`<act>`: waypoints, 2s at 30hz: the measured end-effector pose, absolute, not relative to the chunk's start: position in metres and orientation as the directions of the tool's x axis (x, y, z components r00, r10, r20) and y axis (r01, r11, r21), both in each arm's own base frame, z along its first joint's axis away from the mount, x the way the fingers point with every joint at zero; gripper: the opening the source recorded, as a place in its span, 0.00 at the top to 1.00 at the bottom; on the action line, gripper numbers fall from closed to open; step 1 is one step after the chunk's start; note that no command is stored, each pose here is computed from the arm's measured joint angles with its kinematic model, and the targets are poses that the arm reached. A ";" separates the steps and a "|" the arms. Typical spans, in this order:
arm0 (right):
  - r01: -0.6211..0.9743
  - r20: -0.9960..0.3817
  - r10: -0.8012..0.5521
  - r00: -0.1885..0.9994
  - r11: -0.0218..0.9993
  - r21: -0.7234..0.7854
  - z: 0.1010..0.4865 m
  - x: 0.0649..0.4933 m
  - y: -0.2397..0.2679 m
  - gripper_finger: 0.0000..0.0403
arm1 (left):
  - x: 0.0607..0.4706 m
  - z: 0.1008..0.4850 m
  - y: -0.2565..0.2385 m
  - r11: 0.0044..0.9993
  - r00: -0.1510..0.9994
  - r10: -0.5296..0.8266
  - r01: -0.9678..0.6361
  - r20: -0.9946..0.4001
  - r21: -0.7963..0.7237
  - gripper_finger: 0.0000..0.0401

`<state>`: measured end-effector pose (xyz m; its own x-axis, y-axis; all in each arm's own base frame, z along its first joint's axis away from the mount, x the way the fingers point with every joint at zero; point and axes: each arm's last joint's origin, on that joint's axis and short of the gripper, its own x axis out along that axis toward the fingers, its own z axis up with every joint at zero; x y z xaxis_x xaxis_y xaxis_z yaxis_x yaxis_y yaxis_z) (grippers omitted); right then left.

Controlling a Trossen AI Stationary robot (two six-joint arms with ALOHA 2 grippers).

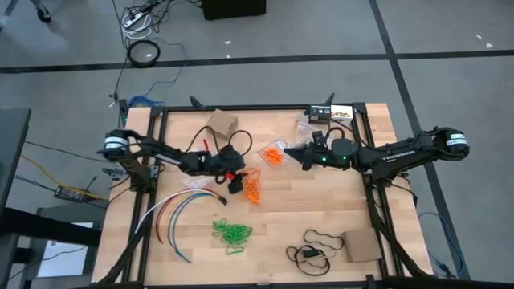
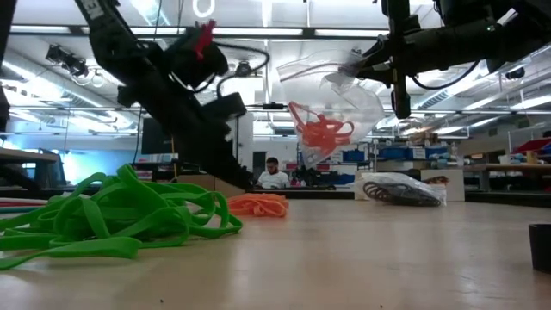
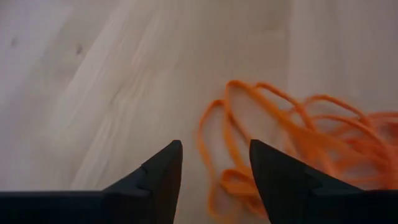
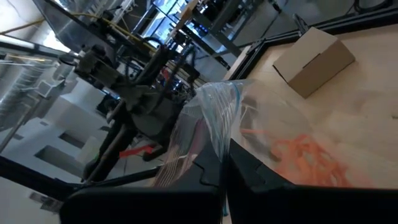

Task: Sort rubber bands
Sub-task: Put the orange rubber band into the transparent zip bag

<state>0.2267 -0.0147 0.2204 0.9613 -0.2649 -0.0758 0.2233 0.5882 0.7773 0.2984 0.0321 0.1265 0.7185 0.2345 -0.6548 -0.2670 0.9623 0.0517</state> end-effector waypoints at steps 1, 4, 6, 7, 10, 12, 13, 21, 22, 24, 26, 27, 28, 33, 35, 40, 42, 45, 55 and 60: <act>0.224 -0.076 -0.265 0.961 0.589 0.777 0.220 0.227 -0.015 1.00 | 0.299 0.124 0.035 0.957 0.717 0.241 -0.288 -0.654 0.038 0.52; 0.225 -0.076 -0.265 0.961 0.594 0.772 0.220 0.227 -0.015 0.99 | 0.304 0.118 0.044 0.952 0.707 0.229 -0.307 -0.669 0.001 0.58; 0.225 -0.075 -0.265 0.961 0.597 0.770 0.220 0.227 -0.015 0.99 | 0.308 0.114 0.047 0.953 0.681 0.216 -0.303 -0.700 0.000 0.63; 0.226 -0.075 -0.265 0.961 0.599 0.768 0.220 0.227 -0.015 0.99 | 0.310 0.111 0.047 0.957 0.667 0.206 -0.291 -0.716 0.004 0.67; 0.225 -0.074 -0.265 0.961 0.600 0.767 0.221 0.227 -0.015 0.99 | 0.320 0.109 0.048 0.975 0.653 0.154 -0.223 -0.741 0.006 0.81; 0.225 -0.075 -0.265 0.961 0.601 0.767 0.220 0.227 -0.015 0.99 | 0.325 0.106 0.045 0.982 0.641 0.129 -0.187 -0.756 0.009 0.92; 0.225 -0.075 -0.265 0.961 0.601 0.767 0.220 0.227 -0.015 0.99 | 0.327 0.106 0.044 0.983 0.639 0.130 -0.181 -0.758 0.016 0.96; 0.224 -0.074 -0.263 0.962 0.603 0.765 0.221 0.227 -0.014 0.99 | 0.326 0.142 0.042 0.982 0.605 0.166 -0.176 -0.778 0.073 0.99; 0.223 -0.073 -0.263 0.962 0.603 0.765 0.221 0.227 -0.014 0.99 | 0.328 0.156 0.041 0.982 0.634 0.170 -0.173 -0.754 0.077 0.99; 0.223 -0.074 -0.263 0.962 0.603 0.766 0.221 0.227 -0.014 0.99 | 0.327 0.187 0.039 0.982 0.684 0.178 -0.165 -0.707 0.088 0.99; 0.225 -0.076 -0.263 0.962 0.602 0.766 0.220 0.227 -0.014 0.99 | 0.322 0.212 0.035 0.984 0.710 0.176 -0.152 -0.682 0.096 1.00; 0.225 -0.076 -0.263 0.962 0.599 0.769 0.220 0.227 -0.014 0.99 | 0.319 0.223 0.033 0.984 0.722 0.177 -0.143 -0.669 0.105 1.00; 0.225 -0.078 -0.263 0.962 0.593 0.774 0.220 0.227 -0.014 0.99 | 0.316 0.234 0.031 0.984 0.734 0.178 -0.137 -0.656 0.114 1.00; 0.241 -0.100 -0.266 0.959 0.578 0.779 0.218 0.227 -0.015 1.00 | 0.304 0.293 0.021 0.977 0.819 0.207 -0.139 -0.535 0.165 1.00; 0.251 -0.113 -0.266 0.957 0.576 0.778 0.217 0.226 -0.015 1.00 | 0.303 0.306 0.017 0.976 0.839 0.201 -0.128 -0.505 0.177 1.00; 0.260 -0.127 -0.266 0.956 0.557 0.789 0.215 0.226 -0.015 1.00 | 0.313 0.334 0.015 0.970 0.894 0.195 -0.114 -0.403 0.217 1.00; 0.258 -0.124 -0.266 0.956 0.556 0.790 0.216 0.226 -0.015 0.99 | 0.322 0.332 0.015 0.967 0.898 0.196 -0.110 -0.394 0.232 1.00; 0.252 -0.118 -0.266 0.957 0.556 0.792 0.216 0.226 -0.015 1.00 | 0.339 0.326 0.016 0.963 0.906 0.195 -0.103 -0.376 0.249 1.00; 0.245 -0.109 -0.266 0.958 0.556 0.794 0.217 0.226 -0.014 0.99 | 0.374 0.293 0.019 0.944 0.875 0.244 -0.116 -0.417 0.309 0.99; 0.237 -0.098 -0.266 0.959 0.565 0.791 0.218 0.227 -0.014 1.00 | 0.374 0.279 0.020 0.926 0.818 0.294 -0.114 -0.494 0.361 0.97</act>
<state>0.2266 -0.0145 0.2182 0.9591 -0.2655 -0.0976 0.2368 0.5647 0.7906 0.3743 0.0198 0.2793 0.8184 0.2935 -0.4941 -0.1141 0.9256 0.3610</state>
